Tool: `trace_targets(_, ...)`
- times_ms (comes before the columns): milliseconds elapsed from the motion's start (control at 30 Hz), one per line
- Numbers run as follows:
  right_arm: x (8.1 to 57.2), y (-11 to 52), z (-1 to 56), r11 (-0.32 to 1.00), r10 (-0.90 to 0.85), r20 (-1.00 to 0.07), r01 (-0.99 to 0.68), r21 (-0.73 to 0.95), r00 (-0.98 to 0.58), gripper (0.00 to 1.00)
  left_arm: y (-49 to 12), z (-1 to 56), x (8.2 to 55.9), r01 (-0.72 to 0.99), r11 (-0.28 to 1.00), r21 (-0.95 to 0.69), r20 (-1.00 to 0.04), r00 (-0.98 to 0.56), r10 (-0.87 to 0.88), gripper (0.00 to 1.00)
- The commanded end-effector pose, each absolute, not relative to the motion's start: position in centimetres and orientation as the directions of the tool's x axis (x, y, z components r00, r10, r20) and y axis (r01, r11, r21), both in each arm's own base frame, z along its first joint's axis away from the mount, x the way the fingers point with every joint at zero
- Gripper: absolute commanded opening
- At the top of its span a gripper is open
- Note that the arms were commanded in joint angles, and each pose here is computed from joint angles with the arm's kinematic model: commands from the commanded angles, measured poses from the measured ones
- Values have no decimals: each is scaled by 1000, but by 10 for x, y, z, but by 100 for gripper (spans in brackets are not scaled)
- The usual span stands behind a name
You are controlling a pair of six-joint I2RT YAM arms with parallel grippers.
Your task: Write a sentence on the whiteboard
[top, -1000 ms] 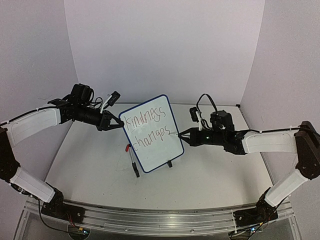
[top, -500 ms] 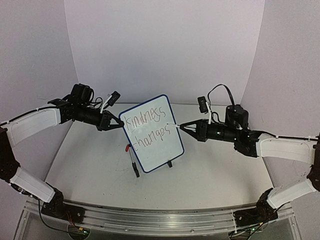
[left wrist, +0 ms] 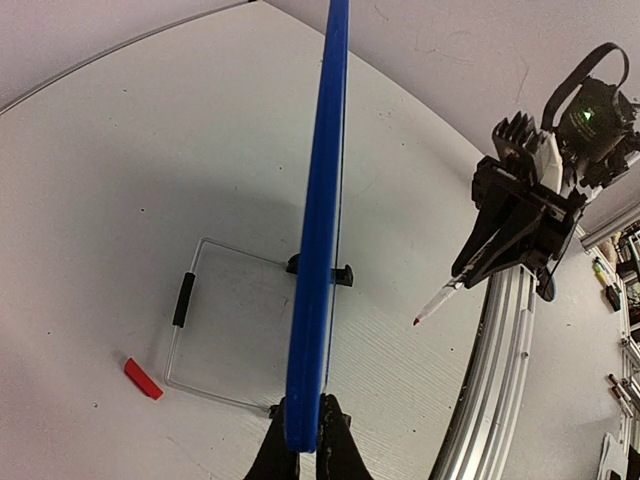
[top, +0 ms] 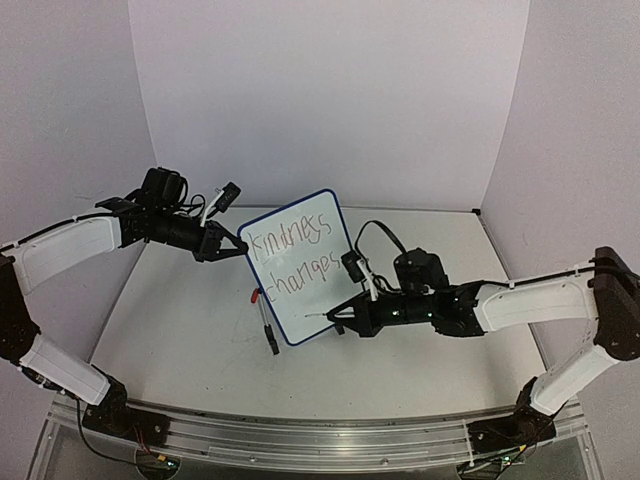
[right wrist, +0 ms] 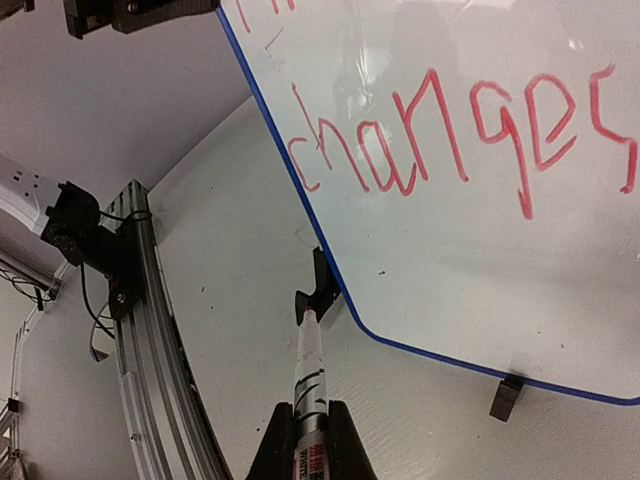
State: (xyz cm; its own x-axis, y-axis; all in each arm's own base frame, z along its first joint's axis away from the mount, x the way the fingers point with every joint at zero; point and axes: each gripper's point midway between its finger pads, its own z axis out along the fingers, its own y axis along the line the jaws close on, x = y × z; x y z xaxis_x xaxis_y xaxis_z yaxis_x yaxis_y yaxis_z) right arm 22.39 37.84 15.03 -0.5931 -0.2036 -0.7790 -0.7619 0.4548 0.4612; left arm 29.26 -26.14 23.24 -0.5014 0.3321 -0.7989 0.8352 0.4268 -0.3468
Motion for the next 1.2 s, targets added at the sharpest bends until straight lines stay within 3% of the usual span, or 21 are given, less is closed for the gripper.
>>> trace_targets(0, 233, 395, 156, 452, -182, -811, -779, 433, -556, 0, -258, 222, 292, 835, 454, -312, -785, -496, 372, 0)
trace_targets(633, 247, 435, 128, 454, -225, -804, -790, 413, -550, 0, -258, 224, 292, 836, 454, -307, -788, -491, 372, 0)
trace_targets(1167, 259, 422, 92, 569, -226, -767, -721, 396, -600, 0, -257, 225, 291, 838, 453, -304, -790, -487, 372, 0)
